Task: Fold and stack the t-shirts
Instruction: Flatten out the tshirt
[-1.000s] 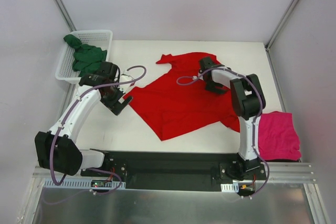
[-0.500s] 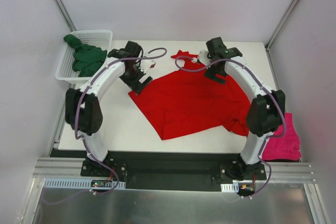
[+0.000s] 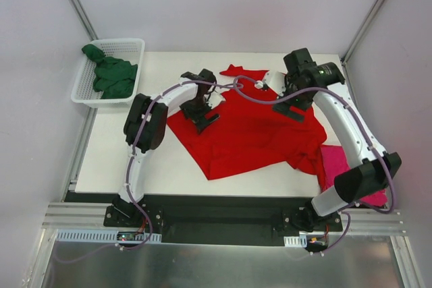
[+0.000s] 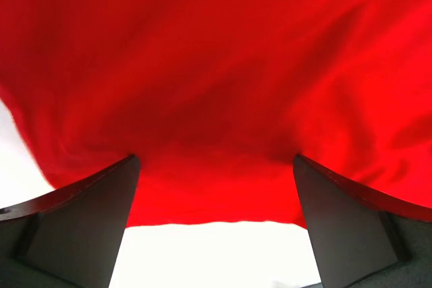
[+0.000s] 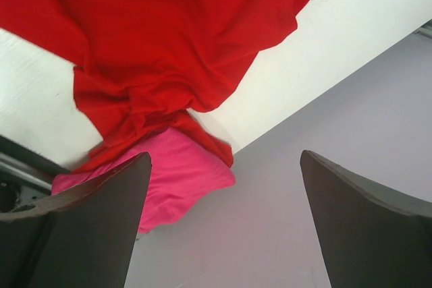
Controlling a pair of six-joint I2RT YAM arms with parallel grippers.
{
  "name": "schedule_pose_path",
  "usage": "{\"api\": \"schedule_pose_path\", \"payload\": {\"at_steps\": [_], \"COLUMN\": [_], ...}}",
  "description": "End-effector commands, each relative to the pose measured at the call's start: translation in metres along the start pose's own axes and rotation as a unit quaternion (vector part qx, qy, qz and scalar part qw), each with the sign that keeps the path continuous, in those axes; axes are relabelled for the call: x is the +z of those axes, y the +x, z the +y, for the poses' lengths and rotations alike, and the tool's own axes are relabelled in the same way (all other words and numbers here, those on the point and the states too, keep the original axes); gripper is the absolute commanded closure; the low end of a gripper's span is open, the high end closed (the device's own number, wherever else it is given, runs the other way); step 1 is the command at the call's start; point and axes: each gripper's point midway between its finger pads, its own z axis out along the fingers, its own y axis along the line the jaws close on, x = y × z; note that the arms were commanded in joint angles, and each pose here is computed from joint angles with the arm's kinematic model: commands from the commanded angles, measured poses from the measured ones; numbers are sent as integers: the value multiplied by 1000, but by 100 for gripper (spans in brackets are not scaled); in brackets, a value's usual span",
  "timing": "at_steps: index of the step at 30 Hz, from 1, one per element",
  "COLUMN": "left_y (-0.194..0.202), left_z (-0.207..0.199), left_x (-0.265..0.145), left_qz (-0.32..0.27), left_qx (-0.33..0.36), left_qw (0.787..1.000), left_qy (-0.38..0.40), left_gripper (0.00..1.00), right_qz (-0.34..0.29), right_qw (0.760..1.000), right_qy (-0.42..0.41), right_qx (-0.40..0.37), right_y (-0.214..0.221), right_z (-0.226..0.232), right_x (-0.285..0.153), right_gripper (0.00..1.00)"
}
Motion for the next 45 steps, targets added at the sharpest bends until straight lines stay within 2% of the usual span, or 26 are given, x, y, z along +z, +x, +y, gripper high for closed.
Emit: {"api": "schedule_pose_path", "payload": {"at_steps": [1,4,6,7,9,12,18,22,25,26,28,29,30,31,32,33,35,39,45], "left_y": [12,19,25,21,20,-4,-11,-30,-43,-44,-28,-22,0,5,10,25,28,40,39], "left_z": [27,52,68,77,96,131,213,232,209,195,151,134,115,98,85,73,50,28,27], "left_x": [9,18,26,23,25,6,-20,-56,-98,-137,-114,-132,-112,-106,-114,-106,-103,-73,-32], "left_qz": [45,80,96,96,96,86,120,106,60,22,13,-9,14,3,-11,-1,-22,-11,-1], "left_qx": [38,73,78,83,71,83,114,129,122,113,125,123,117,117,114,92,74,43,7], "left_qw": [996,988,984,982,982,970,938,921,921,921,944,946,957,965,969,976,986,996,1000], "left_qy": [-62,-111,-126,-137,-149,-210,-304,-353,-364,-371,-306,-300,-265,-233,-220,-197,-146,-83,-10], "left_gripper": [2,1,1,4,2,4,2,2,1,1,1,1,1,1,1,1,1,2,4], "right_qz": [-13,-13,-11,-12,-11,-14,-17,-12,-11,-9,-9,-11,-12,-15,-20,-19,-37,-13,9], "right_qw": [1000,999,999,1000,1000,999,999,999,999,998,998,998,997,997,996,995,993,985,968], "right_qy": [-26,-29,-29,-28,-25,-23,-27,-32,-36,-38,-43,-49,-54,-58,-71,-83,-102,-166,-251], "right_qx": [7,7,7,7,10,17,27,35,38,39,43,44,47,50,54,52,53,48,-14], "right_y": [16,21,25,26,28,29,30,32,34,35,34,31,30,27,22,20,7,-13,-23], "right_z": [21,28,31,31,32,33,38,42,46,47,50,52,54,56,59,64,69,81,118], "right_x": [-31,-34,-35,-36,-37,-41,-44,-42,-39,-36,-35,-33,-32,-31,-27,-22,-12,27,46], "right_gripper": [4,4,4,4,4,4,4,4,4,4,4,4,4,4,4,4,4,3,1]}}
